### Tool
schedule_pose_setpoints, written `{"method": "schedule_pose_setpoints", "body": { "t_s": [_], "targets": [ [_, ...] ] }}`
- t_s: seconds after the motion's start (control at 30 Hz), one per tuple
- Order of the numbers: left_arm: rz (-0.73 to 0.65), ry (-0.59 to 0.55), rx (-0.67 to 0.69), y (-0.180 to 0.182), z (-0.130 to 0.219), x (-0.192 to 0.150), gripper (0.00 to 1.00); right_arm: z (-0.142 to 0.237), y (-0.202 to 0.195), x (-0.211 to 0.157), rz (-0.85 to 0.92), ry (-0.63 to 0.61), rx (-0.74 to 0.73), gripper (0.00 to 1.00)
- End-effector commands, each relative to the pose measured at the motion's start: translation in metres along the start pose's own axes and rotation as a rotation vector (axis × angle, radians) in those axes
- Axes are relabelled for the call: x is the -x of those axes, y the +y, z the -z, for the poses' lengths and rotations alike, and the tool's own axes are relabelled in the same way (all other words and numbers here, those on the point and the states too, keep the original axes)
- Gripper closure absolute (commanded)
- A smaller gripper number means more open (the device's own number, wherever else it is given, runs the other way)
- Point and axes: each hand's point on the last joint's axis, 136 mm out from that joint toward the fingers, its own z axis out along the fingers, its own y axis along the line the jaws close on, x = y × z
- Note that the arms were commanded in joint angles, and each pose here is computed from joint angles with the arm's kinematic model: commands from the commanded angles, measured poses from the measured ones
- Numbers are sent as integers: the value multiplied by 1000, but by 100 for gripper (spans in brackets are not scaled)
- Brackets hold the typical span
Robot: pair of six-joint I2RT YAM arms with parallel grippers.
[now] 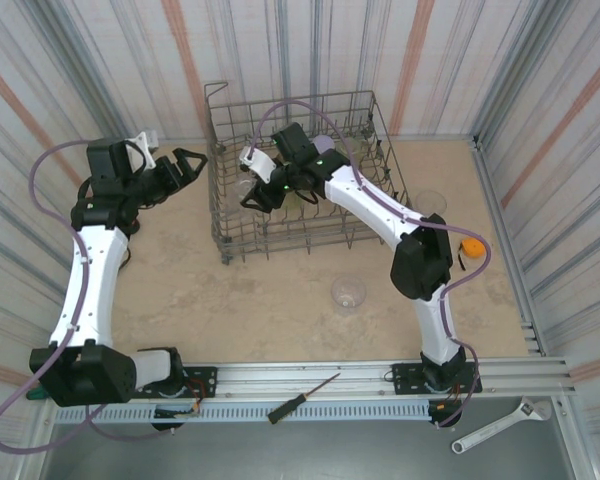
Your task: Load the cups into the dish rack
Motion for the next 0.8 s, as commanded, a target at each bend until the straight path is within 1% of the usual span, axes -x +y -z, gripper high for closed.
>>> {"method": "schedule_pose_setpoints", "body": {
  "t_s": [0.0, 0.33, 0.57, 0.77],
  "targets": [
    [-16, 12, -22, -2, 6, -6, 1, -2, -6, 10, 70, -21, -22, 54],
    [-14, 16, -25, 2, 5, -8, 1, -15, 10, 0, 143, 7, 28, 54],
    [-9, 20, -28, 5, 3, -9, 1, -21, 23, -1, 137, 1, 83, 51],
    [-9, 20, -31, 5, 4, -9, 1, -30, 32, -9, 134, 26, 106, 51]
  ]
}}
